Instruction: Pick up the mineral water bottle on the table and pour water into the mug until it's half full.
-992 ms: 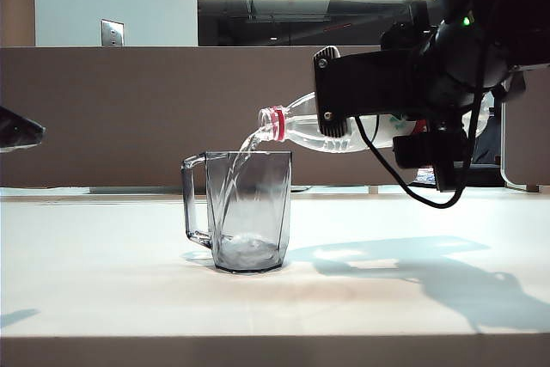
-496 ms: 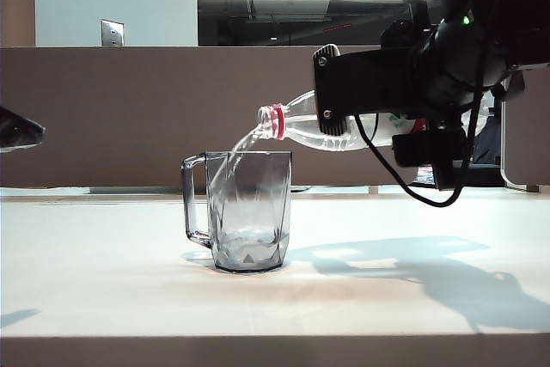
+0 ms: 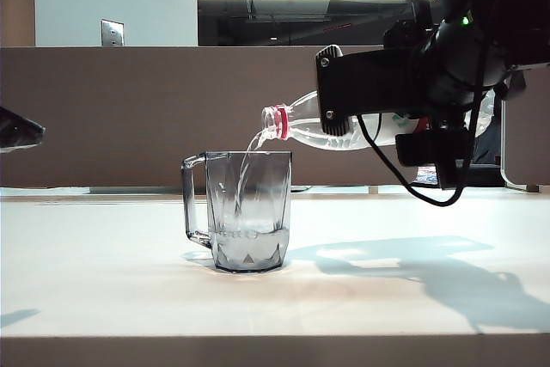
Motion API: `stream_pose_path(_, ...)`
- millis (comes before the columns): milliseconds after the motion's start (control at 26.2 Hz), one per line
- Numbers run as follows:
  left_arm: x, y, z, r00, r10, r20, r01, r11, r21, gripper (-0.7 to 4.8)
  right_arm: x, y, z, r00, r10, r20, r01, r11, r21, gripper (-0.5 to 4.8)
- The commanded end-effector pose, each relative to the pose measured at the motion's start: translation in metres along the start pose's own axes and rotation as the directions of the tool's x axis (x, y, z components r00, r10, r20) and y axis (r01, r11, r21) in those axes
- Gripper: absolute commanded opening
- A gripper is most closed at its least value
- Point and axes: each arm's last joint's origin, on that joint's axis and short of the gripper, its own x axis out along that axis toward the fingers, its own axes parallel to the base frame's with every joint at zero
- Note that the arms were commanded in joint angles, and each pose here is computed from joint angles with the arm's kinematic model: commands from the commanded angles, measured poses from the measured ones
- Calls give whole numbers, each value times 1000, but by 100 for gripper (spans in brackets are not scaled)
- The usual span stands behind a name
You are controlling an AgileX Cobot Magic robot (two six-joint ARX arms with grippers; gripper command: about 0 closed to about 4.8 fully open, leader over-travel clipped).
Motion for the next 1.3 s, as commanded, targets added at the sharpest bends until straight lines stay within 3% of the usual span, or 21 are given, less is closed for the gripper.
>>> stream_pose_path(38,0,0,2,1000,-1,15,1,1000,0,-5,-1,-10,0,998,-55,-1,55,998,43,322)
stream_pose_path(1297,0,0,2,1000,-1,15,1,1000,0,-5,-1,-10,0,998,-55,-1,55,998,26,322)
